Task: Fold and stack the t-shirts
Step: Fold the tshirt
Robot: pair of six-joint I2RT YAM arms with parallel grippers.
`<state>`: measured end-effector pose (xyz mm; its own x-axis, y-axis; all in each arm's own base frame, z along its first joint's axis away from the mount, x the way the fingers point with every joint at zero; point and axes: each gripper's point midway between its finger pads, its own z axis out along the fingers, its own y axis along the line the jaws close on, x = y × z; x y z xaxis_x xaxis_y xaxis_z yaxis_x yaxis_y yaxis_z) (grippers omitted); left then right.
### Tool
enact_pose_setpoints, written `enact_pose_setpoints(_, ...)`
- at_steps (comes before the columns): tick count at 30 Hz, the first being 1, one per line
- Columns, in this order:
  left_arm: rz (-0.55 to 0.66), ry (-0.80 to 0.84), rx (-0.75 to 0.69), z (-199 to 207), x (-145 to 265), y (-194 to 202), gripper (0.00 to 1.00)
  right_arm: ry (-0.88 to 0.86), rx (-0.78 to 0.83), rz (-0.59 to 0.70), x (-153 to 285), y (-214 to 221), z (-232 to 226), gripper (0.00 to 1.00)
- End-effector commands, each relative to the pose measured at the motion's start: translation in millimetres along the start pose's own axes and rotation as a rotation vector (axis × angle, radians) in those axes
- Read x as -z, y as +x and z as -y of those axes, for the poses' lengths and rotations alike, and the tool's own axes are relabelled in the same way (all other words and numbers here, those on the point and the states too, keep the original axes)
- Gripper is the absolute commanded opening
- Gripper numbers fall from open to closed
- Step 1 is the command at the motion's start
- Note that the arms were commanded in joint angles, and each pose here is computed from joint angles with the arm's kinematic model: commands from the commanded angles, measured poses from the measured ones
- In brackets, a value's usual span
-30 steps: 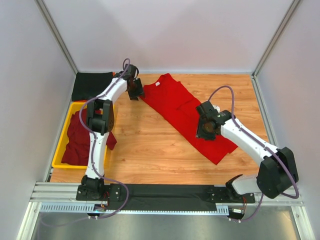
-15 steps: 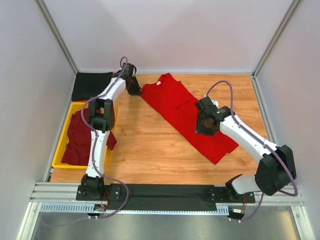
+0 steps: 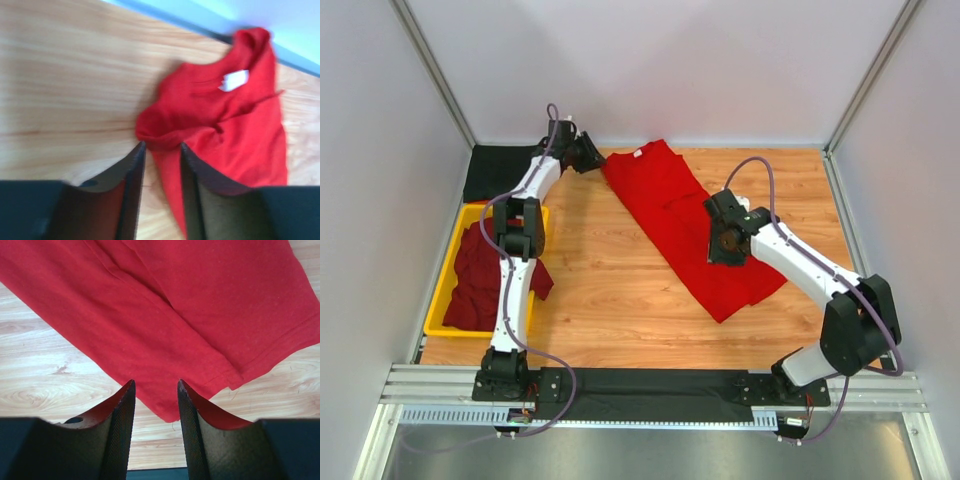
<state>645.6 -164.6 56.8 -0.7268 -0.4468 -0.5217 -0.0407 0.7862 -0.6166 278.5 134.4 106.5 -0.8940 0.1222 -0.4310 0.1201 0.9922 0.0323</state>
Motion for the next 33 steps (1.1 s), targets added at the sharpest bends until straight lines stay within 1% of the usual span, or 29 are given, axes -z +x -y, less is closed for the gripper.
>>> enact_pose_setpoints(1,0.088,0.192,-0.053,67.4,37.1,-37.8,0.48,-0.006,0.032,0.054,-3.2,-16.8,-2.5,0.41)
enact_pose_setpoints(2,0.053,0.163,-0.035,56.2,37.7,-22.2,0.5,-0.016,0.053,0.034,-8.4,-7.7,-1.5,0.41)
enact_pose_setpoints(5,0.046,0.141,-0.037,58.6,67.8,-11.5,0.52,-0.048,0.062,0.011,-16.3,6.3,-3.1,0.41)
enact_pose_setpoints(6,0.048,0.138,-0.041,61.2,76.0,-10.0,0.53,-0.036,0.062,-0.016,-23.9,20.3,1.8,0.41)
enact_pose_setpoints(8,0.03,0.101,-0.031,58.9,96.5,-1.2,0.54,-0.044,0.039,-0.029,-31.0,31.5,0.2,0.4)
enact_pose_setpoints(9,0.036,0.099,-0.036,65.5,110.6,-2.2,0.54,-0.032,0.042,-0.055,-37.5,45.6,4.3,0.4)
enact_pose_setpoints(10,0.014,0.074,-0.026,59.1,114.4,8.3,0.54,-0.034,0.036,-0.05,-41.3,48.1,2.6,0.4)
enact_pose_setpoints(12,0.007,0.037,-0.018,58.6,132.2,13.5,0.54,-0.03,0.026,-0.068,-44.7,61.4,-1.0,0.39)
enact_pose_setpoints(14,-0.024,-0.015,-0.009,48.9,139.3,30.2,0.54,-0.009,0.023,-0.093,-47.7,76.0,1.8,0.38)
enact_pose_setpoints(15,-0.028,-0.057,-0.009,45.8,151.4,34.0,0.54,-0.014,0.019,-0.096,-46.0,83.2,-3.4,0.38)
enact_pose_setpoints(16,-0.054,-0.089,-0.016,38.6,153.4,49.0,0.54,-0.014,0.015,-0.1,-46.2,90.3,-3.5,0.38)
enact_pose_setpoints(17,-0.053,-0.123,-0.017,32.9,157.7,54.2,0.53,-0.032,0.024,-0.109,-44.3,97.9,-10.1,0.38)
enact_pose_setpoints(18,-0.056,-0.135,-0.019,35.7,169.2,59.5,0.53,-0.046,0.007,-0.114,-42.6,102.6,-15.0,0.38)
enact_pose_setpoints(19,-0.094,-0.159,-0.011,28.3,170.9,80.5,0.53,-0.065,0.005,-0.117,-40.6,106.8,-20.0,0.38)
enact_pose_setpoints(20,-0.108,-0.165,-0.004,28.1,174.0,91.2,0.53,-0.081,0.025,-0.123,-37.7,114.4,-27.2,0.38)
enact_pose_setpoints(21,-0.105,-0.148,-0.015,36.3,182.8,96.5,0.53,-0.092,0.024,-0.125,-35.3,117.7,-31.7,0.38)
enact_pose_setpoints(22,-0.151,-0.16,-0.03,35.3,183.0,123.1,0.53,-0.103,0.012,-0.124,-31.1,119.3,-36.1,0.38)
enact_pose_setpoints(24,-0.178,-0.155,-0.055,45.1,193.4,146.5,0.52,-0.131,0.027,-0.116,-20.4,121.5,-46.9,0.39)
enact_pose_setpoints(25,-0.241,-0.153,-0.079,48.8,194.3,181.7,0.52,-0.135,0.018,-0.114,-12.0,120.9,-46.8,0.39)
enact_pose_setpoints(26,-0.264,-0.141,-0.093,54.2,196.9,198.6,0.52,-0.149,0.015,-0.097,-3.9,115.0,-50.7,0.39)
enact_pose_setpoints(27,-0.259,-0.123,-0.095,65.1,201.5,209.0,0.52,-0.173,0.007,-0.075,7.0,108.6,-52.1,0.39)
enact_pose_setpoints(28,-0.317,-0.119,-0.119,70.6,204.2,246.0,0.52,-0.158,0.003,-0.056,14.8,103.6,-46.8,0.4)
enact_pose_setpoints(29,-0.319,-0.09,-0.125,81.1,204.4,258.4,0.52,-0.16,0.001,-0.036,22.5,98.0,-45.1,0.4)
enact_pose_setpoints(30,-0.323,-0.075,-0.092,91.9,208.8,270.3,0.51,-0.195,-0.016,0.017,40.6,82.1,-48.0,0.4)
enact_pose_setpoints(31,-0.364,-0.055,-0.121,102.1,213.7,300.5,0.51,-0.166,-0.018,0.041,48.2,76.3,-38.3,0.4)
enact_pose_setpoints(32,-0.343,-0.062,-0.13,107.4,214.2,306.9,0.51,-0.159,-0.032,0.064,55.5,67.4,-31.8,0.41)
enact_pose_setpoints(33,-0.343,-0.062,-0.131,114.2,217.2,315.9,0.51,-0.191,-0.059,0.116,74.9,51.6,-31.1,0.41)
